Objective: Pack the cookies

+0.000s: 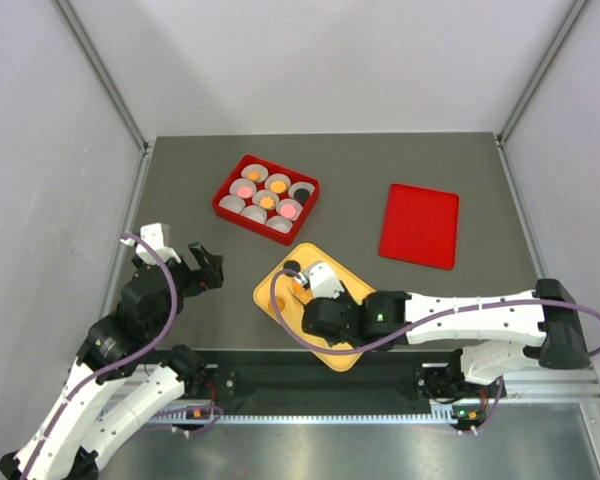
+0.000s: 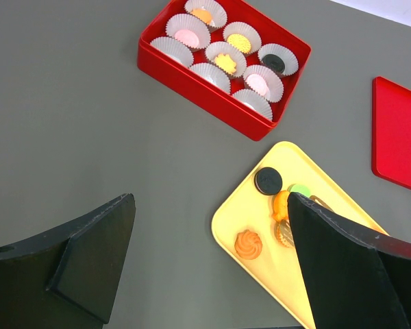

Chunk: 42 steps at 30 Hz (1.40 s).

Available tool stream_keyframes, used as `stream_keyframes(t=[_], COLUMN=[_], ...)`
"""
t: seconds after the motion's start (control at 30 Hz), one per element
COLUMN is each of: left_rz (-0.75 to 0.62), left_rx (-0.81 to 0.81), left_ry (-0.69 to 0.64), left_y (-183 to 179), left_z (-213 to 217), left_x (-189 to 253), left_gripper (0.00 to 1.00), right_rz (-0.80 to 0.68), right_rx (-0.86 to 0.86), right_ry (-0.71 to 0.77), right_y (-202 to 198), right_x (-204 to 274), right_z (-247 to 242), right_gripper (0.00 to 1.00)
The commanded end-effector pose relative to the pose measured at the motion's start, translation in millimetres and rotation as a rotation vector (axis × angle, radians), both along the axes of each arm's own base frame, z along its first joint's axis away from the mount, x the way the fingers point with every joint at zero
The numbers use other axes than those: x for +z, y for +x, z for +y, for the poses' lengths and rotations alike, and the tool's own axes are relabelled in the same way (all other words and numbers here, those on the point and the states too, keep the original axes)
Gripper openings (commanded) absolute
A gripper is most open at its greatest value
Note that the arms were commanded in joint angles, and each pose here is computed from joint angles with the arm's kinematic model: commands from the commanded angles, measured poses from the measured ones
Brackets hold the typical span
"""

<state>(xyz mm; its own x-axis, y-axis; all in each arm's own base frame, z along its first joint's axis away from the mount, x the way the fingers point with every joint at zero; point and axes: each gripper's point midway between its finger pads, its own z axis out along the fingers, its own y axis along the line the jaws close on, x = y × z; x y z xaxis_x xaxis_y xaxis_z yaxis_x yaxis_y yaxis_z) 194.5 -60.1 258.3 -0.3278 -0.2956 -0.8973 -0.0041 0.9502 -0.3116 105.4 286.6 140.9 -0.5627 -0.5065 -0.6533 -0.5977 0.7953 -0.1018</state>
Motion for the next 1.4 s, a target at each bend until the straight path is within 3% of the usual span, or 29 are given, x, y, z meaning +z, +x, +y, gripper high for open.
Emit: stream_keyframes(t=[0.0,0.8,1.07,1.37], left_rz=[-0.014,-0.011,-0.012,-0.014], left_rx=[0.003,0.008,0.010,0.010], left_ry=[-0.007,-0.004,-0.005,-0.007], left_y=[2,2,2,2], left_z=[-1,0,0,0], left_x=[3,3,3,3], left_gripper=[0.97,0.97,0.97,0.97], right_rz=[-0.022,-0.013,-0.023,-0.063], right_rx=[-0.006,-0.003,0.005,-0.012], right_ry=[0.031,-0.081,-0.078,-0.029], right_y=[-2,-10,-11,-6], right_x=[8,-16,-3,25], right_z=[10,5,5,-5], right_gripper=[0.45,0.44,0.38,0.39])
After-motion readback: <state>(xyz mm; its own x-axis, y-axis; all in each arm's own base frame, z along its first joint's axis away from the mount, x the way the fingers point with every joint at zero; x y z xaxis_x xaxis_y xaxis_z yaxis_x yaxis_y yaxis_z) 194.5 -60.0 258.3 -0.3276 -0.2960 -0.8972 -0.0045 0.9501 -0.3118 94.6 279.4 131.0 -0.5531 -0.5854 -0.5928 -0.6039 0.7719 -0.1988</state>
